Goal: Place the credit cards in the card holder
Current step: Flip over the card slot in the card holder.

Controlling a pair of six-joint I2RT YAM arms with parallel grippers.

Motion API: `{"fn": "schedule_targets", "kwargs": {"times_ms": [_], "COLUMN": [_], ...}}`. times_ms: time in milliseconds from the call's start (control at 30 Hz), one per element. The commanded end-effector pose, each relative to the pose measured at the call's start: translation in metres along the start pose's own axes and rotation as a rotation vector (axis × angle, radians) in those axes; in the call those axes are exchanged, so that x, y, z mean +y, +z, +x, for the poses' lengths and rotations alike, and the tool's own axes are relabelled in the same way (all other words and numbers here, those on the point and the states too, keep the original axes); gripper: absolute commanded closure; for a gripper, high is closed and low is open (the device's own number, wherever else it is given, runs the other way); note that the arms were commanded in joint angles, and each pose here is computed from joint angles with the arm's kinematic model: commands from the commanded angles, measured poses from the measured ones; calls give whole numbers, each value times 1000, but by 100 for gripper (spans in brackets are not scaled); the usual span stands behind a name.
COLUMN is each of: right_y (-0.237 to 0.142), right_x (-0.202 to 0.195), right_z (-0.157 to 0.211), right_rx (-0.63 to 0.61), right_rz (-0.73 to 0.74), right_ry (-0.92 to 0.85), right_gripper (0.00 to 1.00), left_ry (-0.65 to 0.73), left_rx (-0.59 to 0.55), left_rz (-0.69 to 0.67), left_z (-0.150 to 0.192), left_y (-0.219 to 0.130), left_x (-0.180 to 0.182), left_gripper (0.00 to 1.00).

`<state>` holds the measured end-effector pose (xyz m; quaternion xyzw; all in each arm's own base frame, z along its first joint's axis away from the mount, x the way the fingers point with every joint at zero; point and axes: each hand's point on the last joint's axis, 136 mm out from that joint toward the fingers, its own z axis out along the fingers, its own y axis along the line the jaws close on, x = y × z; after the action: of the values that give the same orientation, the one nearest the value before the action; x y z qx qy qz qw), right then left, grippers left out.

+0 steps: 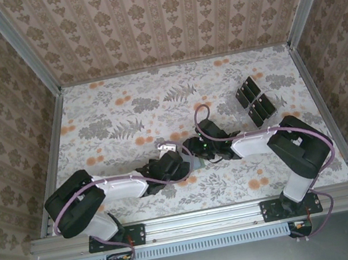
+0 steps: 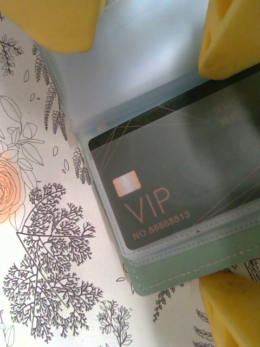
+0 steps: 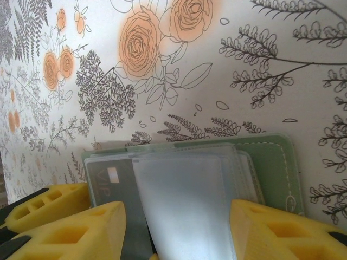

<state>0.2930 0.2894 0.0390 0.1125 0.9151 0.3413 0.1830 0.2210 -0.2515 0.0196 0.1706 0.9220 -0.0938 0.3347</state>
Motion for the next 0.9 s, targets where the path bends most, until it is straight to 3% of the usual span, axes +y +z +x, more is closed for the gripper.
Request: {"fn": "schedule_targets", "kwargs": {"times_ms": [0,500,867], "right_y": [2,0,-4], "right_x": [12,21,42], "right_z": [7,10,20], "right_rx": [39,52,76], "right_rz": [-59,-105,-115], "right_ry": [-12,11,-27], "right_gripper": [47,47,46], "left_ry": [24,8,-126], "left_rx": [90,4,-153], "left_rz": [-73,-50,-119], "left_z": [32,10,-9], "left_y": [4,-20,-78], "left_x": [20,24,73], "left_gripper": [0,0,0]}}
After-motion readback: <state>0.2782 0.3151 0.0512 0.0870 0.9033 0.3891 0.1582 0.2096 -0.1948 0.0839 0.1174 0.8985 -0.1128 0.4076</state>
